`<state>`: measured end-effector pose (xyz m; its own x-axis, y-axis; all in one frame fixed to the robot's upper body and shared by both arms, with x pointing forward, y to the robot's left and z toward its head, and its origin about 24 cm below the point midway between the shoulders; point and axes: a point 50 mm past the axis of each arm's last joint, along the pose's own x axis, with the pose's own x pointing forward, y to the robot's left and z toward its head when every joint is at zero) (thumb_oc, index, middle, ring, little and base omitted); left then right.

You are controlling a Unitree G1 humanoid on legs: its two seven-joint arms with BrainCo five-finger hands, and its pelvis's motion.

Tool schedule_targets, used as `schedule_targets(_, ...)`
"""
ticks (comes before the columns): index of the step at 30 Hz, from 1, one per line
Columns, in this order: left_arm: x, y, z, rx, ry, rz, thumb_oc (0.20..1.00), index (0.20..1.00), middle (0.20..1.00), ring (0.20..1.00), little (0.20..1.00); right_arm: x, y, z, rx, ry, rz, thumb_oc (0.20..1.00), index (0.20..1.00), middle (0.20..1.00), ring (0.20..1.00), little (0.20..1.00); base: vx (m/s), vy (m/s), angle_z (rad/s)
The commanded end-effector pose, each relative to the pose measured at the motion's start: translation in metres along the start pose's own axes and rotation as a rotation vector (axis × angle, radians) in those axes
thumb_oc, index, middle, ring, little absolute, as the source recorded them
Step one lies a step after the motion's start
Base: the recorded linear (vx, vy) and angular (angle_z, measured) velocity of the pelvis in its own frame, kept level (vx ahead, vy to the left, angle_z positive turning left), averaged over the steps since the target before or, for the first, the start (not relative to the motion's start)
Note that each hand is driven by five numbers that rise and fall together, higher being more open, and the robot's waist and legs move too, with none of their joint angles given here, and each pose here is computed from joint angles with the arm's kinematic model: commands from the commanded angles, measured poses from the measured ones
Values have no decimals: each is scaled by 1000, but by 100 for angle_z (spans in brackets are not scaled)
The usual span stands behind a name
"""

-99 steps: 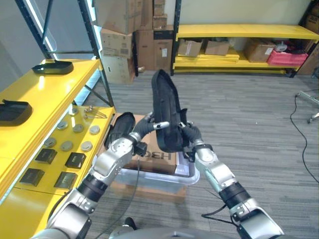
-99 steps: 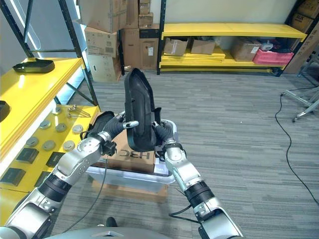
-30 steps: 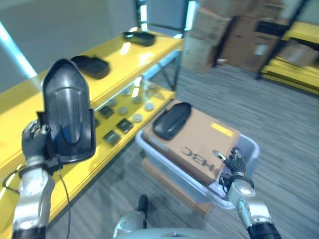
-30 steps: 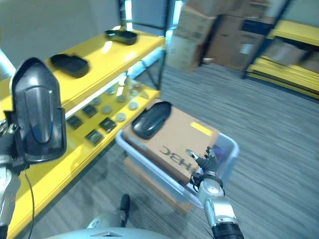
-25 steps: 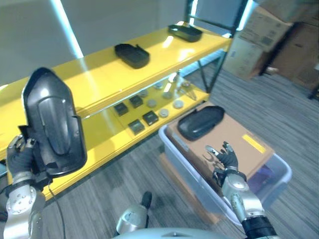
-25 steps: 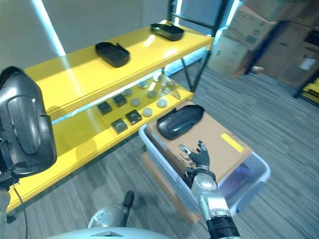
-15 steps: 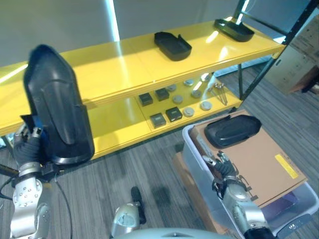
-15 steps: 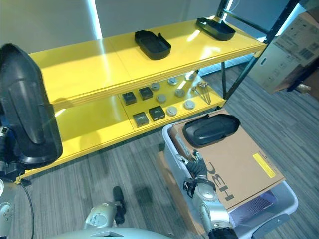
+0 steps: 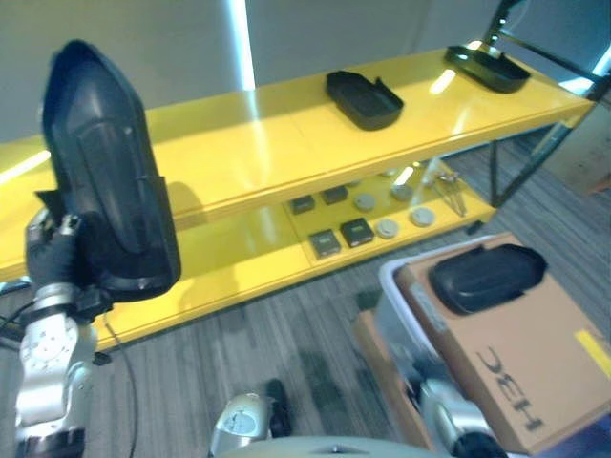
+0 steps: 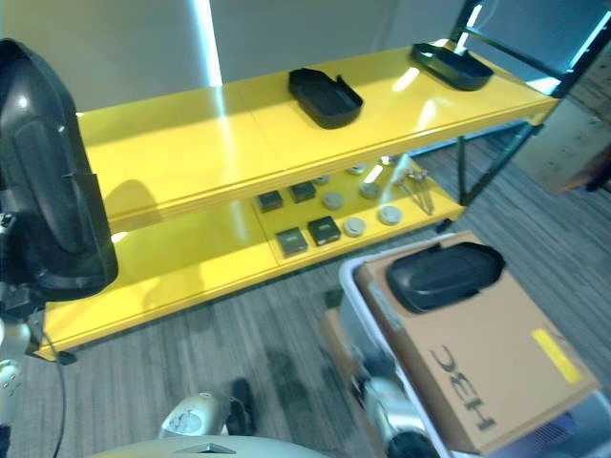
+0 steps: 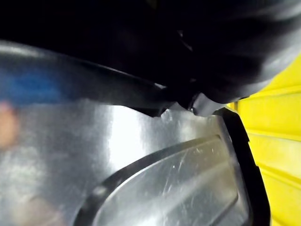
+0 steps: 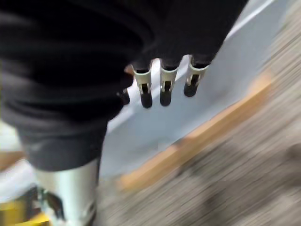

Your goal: Move parts from the plastic box to the shelf.

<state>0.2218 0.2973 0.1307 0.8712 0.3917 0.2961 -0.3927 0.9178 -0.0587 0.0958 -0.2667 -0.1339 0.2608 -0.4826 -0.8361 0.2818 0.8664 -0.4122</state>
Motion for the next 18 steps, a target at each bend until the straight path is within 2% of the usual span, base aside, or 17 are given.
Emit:
schedule_targets(1,6,-8,26,-8,-133,-57,200,200,200,200,200,1,5,-23,-121,46,109,1000,1000,1000,1000,1000,91,-20,17)
schedule_targets(4,15,-29,36,-39,-158,-97,200,200,200,200,200,0,16,-62,-161,204,219,1000,1000,1000,1000,1000,216,-281,7)
schedule_targets(10,20,-45,41,-69,-143,-158,200,200,200,200,200,-4,18,-87,-112,303,253,1000,1000,1000,1000,1000,308,-382,69)
schedule_targets(18,19,-64,32,-112,-51,-152,200,200,200,200,200,-1,14,-80,-149,337,289,1000,1000,1000,1000,1000,269,-279,28)
